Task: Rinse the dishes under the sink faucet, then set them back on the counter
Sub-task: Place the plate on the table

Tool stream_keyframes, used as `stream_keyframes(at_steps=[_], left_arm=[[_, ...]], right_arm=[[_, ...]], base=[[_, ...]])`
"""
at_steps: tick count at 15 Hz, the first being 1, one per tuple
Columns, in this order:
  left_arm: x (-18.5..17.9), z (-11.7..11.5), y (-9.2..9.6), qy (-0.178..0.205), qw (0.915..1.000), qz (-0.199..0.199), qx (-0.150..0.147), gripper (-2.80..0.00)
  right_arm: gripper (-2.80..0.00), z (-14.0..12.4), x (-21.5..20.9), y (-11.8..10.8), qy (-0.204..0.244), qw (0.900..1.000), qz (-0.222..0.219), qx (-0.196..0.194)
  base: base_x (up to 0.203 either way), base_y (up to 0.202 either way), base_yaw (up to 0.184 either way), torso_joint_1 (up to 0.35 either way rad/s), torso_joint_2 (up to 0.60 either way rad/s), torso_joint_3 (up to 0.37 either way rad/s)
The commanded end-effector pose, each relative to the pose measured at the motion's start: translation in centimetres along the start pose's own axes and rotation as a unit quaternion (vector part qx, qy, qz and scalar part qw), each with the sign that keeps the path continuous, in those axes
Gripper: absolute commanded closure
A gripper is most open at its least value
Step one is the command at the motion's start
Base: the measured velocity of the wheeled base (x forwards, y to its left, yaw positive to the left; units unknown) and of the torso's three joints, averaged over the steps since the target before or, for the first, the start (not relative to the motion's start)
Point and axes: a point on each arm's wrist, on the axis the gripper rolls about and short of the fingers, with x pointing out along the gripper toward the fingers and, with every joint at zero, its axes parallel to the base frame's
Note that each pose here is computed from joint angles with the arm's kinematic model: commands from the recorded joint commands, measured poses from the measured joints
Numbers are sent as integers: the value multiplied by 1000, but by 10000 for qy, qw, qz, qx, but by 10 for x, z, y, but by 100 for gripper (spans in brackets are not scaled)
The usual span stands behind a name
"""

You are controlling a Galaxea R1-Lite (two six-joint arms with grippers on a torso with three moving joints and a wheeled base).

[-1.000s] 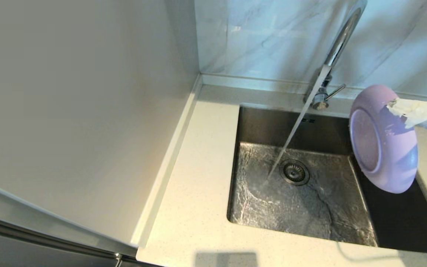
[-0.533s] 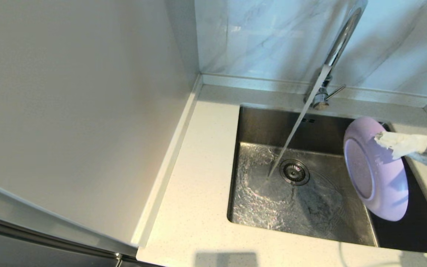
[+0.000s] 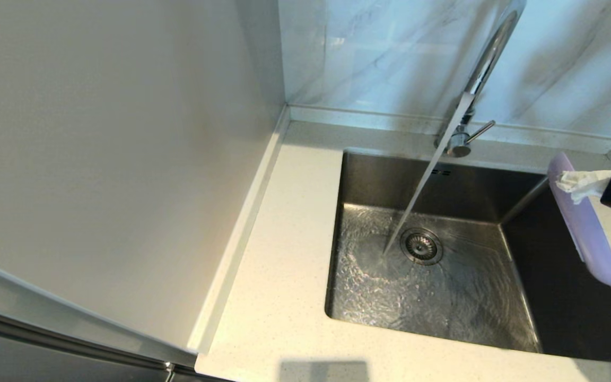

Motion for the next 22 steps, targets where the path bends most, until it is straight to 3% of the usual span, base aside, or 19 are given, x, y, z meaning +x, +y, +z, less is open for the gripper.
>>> stream_keyframes(at_steps=[1, 6, 9, 12, 22], left_arm=[[0, 0, 0, 2, 10000, 1, -2, 0], [0, 0, 0, 2, 10000, 1, -2, 0], [0, 0, 0, 2, 10000, 1, -2, 0], [0, 0, 0, 2, 10000, 1, -2, 0], [0, 0, 0, 2, 10000, 1, -2, 0]], right_arm=[[0, 4, 27, -2, 135, 9988, -152, -434], [0, 15, 59, -4, 150, 9833, -153, -1808], [0, 16, 79, -11, 210, 9724, -467, -2277], [0, 15, 96, -19, 294, 9682, -812, -2348], [0, 35, 145, -77, 282, 9574, -1910, -2148]], base=[[0, 0, 0, 0, 0, 0], [0, 0, 0, 0, 0, 0], [0, 0, 0, 0, 0, 0], [0, 0, 0, 0, 0, 0], [0, 0, 0, 0, 0, 0]])
